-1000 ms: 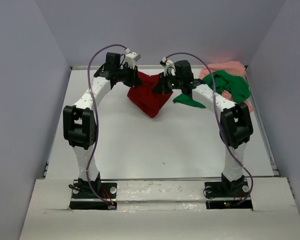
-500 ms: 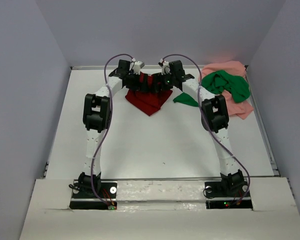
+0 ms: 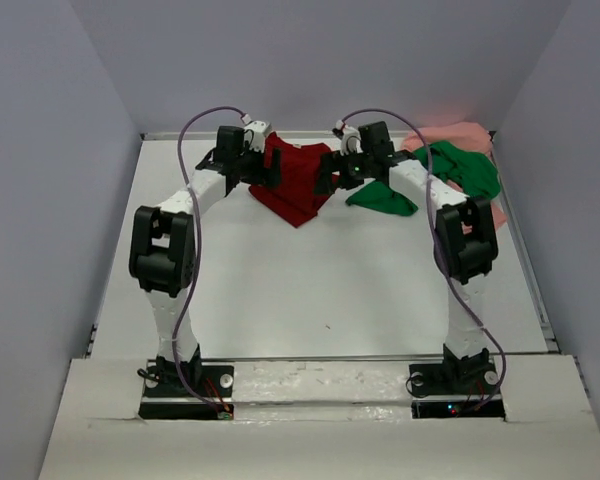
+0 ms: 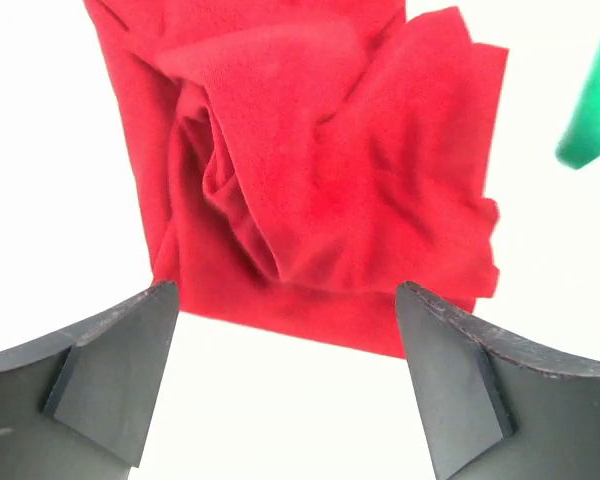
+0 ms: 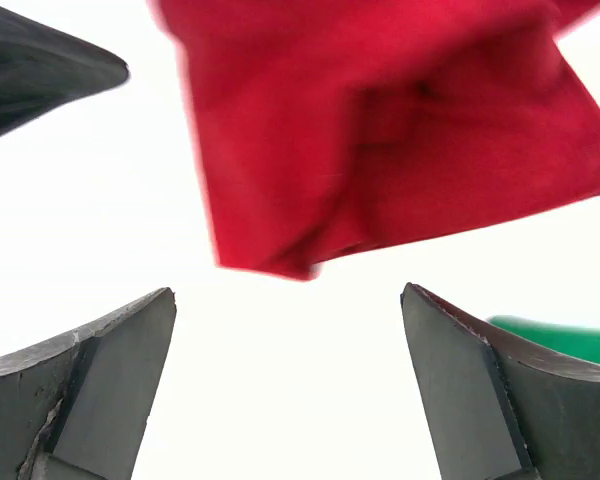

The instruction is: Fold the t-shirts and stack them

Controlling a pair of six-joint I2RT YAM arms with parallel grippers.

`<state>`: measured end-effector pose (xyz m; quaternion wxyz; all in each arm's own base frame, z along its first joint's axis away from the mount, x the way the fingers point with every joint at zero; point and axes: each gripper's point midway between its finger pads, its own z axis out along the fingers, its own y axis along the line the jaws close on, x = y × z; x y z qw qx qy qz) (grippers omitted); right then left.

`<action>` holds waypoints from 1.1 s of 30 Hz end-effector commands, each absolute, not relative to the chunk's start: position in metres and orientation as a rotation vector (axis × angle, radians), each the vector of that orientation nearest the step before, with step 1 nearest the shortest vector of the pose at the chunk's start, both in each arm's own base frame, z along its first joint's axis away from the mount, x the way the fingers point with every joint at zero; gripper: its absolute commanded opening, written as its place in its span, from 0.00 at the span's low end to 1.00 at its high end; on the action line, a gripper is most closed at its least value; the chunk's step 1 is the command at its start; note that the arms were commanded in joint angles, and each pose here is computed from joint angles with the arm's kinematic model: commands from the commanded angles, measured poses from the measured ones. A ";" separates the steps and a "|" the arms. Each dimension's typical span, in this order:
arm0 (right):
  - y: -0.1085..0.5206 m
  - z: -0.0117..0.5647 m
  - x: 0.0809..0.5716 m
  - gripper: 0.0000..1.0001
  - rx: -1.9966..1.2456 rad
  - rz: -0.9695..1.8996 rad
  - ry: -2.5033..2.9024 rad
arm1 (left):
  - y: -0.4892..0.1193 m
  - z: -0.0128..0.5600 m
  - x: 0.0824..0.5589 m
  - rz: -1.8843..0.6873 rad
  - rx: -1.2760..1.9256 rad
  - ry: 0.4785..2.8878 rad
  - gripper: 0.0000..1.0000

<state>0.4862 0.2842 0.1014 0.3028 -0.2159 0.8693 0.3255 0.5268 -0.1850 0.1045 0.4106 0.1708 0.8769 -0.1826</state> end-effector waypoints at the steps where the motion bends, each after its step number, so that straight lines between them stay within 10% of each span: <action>1: 0.293 0.213 0.451 1.00 -0.697 0.989 2.034 | -0.184 0.213 0.518 -0.438 0.423 1.898 0.99; 11: 0.267 0.222 0.413 0.99 -0.691 0.904 2.123 | -0.176 0.260 0.456 -0.526 0.302 1.760 0.99; 24: 0.104 0.252 0.421 1.00 -0.453 0.125 1.722 | -0.020 0.245 0.422 0.078 -0.038 1.685 0.99; 33: 0.043 0.172 0.427 1.00 -0.244 0.092 1.764 | 0.009 0.206 0.405 0.068 -0.149 1.628 0.99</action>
